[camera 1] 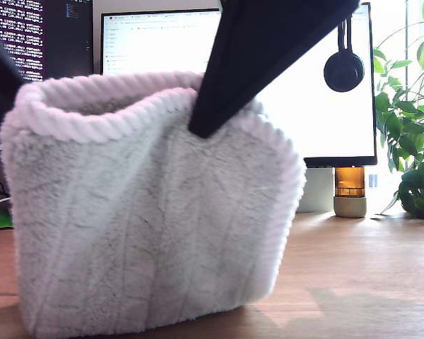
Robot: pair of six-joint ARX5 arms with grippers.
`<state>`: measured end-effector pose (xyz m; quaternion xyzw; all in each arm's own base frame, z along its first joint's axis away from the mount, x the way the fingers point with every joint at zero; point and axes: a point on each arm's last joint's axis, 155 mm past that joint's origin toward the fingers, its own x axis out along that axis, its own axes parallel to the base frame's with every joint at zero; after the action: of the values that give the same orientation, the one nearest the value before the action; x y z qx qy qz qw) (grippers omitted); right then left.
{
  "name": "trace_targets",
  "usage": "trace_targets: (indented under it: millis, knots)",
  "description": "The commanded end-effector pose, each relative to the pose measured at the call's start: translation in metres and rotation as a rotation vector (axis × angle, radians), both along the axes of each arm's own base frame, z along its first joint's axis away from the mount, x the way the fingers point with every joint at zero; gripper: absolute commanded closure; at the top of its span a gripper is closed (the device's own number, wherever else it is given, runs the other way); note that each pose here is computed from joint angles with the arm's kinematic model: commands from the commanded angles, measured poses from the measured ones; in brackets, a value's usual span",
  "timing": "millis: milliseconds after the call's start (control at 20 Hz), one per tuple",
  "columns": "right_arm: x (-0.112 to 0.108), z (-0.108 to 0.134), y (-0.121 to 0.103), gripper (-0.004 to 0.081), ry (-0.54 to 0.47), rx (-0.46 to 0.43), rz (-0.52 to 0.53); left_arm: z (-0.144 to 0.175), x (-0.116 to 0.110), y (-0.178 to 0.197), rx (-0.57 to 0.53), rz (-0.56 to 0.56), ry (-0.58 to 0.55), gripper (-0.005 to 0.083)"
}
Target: Fold the tea towel to a neat square and place it to the right
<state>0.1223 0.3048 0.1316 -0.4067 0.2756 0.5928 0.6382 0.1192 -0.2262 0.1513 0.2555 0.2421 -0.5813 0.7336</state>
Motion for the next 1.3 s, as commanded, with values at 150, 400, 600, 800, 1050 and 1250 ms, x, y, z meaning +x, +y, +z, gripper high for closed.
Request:
trace_targets:
  millis: [150,400,600,800,1050,1250]
  knots:
    - [0.007,-0.003,-0.002,0.0783,0.004,-0.003,-0.019,0.002,0.004,-0.002,0.009,0.025,-0.03,0.0306]
    - [0.011,-0.003,-0.004,0.0783,0.004,-0.004,-0.032,-0.01,-0.024,0.007,0.122,-0.051,-0.07,0.0306]
    - [0.01,-0.004,-0.005,0.0783,0.007,-0.011,-0.032,-0.006,-0.049,-0.003,0.059,-0.088,0.044,0.0306]
    - [0.013,-0.004,-0.006,0.0783,0.007,-0.011,-0.042,-0.008,-0.048,-0.005,0.059,-0.046,0.09,0.0305]
    - [0.013,-0.004,-0.007,0.0783,0.007,-0.011,-0.044,-0.019,-0.028,-0.008,0.118,0.03,0.029,0.0305]
    - [0.013,-0.004,-0.007,0.0783,0.007,-0.011,-0.044,-0.025,-0.025,-0.025,0.107,0.014,0.018,0.0306]
